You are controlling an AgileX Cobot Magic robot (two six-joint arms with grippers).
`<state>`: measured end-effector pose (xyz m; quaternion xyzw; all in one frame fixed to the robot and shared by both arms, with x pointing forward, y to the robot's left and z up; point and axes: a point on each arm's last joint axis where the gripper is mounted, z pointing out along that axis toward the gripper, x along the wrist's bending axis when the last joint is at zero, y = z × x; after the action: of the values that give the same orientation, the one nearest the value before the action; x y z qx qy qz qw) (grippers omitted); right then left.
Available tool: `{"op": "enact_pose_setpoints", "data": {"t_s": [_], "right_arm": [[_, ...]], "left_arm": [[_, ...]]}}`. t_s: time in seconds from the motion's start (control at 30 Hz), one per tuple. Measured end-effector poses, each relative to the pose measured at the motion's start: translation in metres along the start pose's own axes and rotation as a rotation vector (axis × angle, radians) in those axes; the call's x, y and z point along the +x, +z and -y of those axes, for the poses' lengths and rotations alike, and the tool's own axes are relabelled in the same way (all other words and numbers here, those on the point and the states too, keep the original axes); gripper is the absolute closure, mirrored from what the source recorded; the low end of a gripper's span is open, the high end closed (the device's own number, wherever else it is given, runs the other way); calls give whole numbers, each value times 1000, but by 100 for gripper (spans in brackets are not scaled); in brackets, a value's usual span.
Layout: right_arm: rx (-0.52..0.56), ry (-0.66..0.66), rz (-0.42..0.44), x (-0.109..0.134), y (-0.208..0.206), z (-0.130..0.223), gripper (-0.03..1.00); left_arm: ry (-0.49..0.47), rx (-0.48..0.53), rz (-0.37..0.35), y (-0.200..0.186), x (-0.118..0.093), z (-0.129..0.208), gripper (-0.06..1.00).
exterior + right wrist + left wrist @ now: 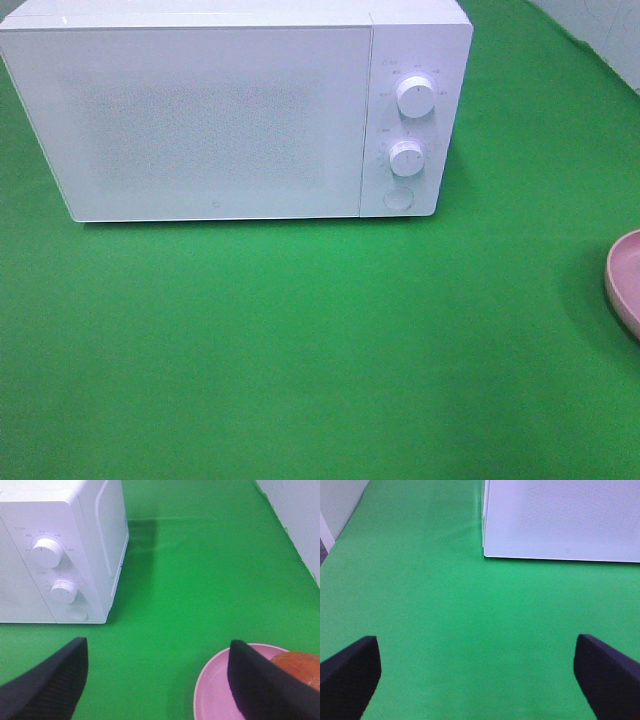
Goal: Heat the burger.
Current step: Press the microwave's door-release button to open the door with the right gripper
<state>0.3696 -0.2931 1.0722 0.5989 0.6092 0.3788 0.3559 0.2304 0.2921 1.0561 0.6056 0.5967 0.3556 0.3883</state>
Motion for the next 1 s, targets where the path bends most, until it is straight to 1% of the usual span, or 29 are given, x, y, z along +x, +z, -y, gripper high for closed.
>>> {"op": "enact_pose_setpoints", "data": {"t_s": [0.17, 0.37, 0.6, 0.73, 0.83, 0.87, 0.97, 1.0], "right_arm": [[-5, -4, 1, 0, 11, -3, 22], [-57, -19, 1, 0, 35, -11, 22], [-54, -54, 4, 0, 55, -12, 22], [-40, -84, 4, 0, 70, -10, 23], [-61, -106, -3, 1, 80, -5, 25], [-69, -109, -9, 1, 86, 1, 25], [-88, -107, -18, 2, 91, 9, 26], [-111, -94, -24, 2, 96, 15, 26]], "left_arm": [[0, 0, 0, 0, 0, 0, -2], [0, 0, 0, 0, 0, 0, -2], [0, 0, 0, 0, 0, 0, -2], [0, 0, 0, 0, 0, 0, -2], [0, 0, 0, 0, 0, 0, -2], [0, 0, 0, 0, 0, 0, -2], [0, 0, 0, 0, 0, 0, -2], [0, 0, 0, 0, 0, 0, -2]]}}
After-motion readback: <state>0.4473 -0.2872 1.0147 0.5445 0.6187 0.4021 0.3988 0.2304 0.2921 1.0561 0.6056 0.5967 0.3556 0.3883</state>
